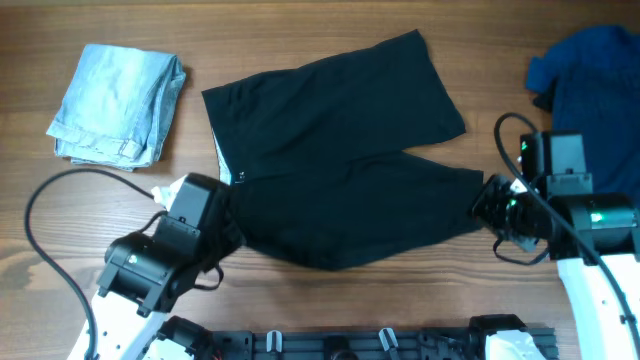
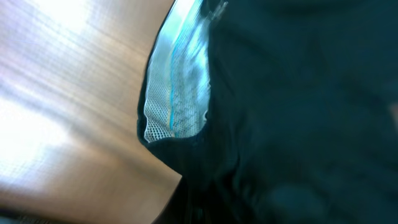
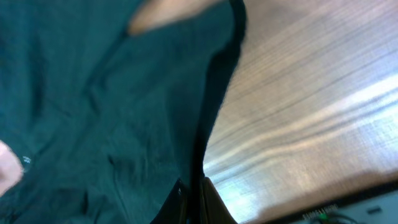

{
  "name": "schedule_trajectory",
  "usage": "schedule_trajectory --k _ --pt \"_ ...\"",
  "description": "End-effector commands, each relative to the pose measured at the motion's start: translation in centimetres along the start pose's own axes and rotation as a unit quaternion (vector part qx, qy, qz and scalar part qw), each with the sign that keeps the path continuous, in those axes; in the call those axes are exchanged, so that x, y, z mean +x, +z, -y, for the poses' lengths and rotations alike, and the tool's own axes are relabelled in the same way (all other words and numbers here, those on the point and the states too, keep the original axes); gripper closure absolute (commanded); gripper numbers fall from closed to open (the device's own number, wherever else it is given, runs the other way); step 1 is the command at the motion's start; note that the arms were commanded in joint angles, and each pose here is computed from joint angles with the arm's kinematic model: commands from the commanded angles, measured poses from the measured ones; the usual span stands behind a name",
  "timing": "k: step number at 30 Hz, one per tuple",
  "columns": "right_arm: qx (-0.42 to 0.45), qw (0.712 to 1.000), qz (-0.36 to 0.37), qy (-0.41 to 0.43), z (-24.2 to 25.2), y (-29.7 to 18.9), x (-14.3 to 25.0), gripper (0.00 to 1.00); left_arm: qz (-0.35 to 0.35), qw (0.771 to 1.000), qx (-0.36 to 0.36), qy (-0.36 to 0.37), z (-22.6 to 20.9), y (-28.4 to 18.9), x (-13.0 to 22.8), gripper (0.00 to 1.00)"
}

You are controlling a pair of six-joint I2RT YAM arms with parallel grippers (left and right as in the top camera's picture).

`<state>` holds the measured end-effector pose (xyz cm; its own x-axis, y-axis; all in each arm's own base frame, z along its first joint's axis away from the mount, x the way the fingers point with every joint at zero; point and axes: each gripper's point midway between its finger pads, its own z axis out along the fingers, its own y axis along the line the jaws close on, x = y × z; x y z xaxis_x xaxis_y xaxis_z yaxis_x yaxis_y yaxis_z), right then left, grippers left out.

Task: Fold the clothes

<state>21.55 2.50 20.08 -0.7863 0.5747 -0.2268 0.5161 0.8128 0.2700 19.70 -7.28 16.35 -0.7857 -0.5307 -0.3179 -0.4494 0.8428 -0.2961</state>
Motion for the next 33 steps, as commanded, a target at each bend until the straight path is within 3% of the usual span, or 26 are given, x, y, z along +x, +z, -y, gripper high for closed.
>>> schedule_trajectory --k 1,4,5,13,24,33 --pt "0.007 1.0 0.015 -0.012 -1.3 0.1 -2.6 0.96 0.082 0.997 0.002 -0.012 0.9 -0.7 -3.4 0.96" --pt "0.019 1.0 -0.001 -0.025 -2.4 1.1 -4.1 0.96 0.132 0.991 0.016 -0.021 1.9 -1.0 -5.5 0.96" --pt "0.029 0.999 -0.008 -0.036 -3.7 2.5 -6.2 0.96 0.168 0.985 0.029 -0.031 3.0 -1.1 -7.4 0.96" --pt "0.027 0.998 0.026 -0.045 -7.4 4.1 -12.2 0.96 0.238 0.968 0.059 -0.044 4.8 -1.2 -12.1 0.96" --pt "-0.043 0.988 0.143 -0.049 -12.1 5.5 -19.6 0.96 0.258 0.963 0.018 -0.076 4.3 3.9 -16.9 0.96" --pt "-0.023 0.988 0.151 -0.026 -12.3 10.7 -21.8 0.96 0.274 0.958 0.014 -0.079 5.4 11.2 -20.4 0.96"
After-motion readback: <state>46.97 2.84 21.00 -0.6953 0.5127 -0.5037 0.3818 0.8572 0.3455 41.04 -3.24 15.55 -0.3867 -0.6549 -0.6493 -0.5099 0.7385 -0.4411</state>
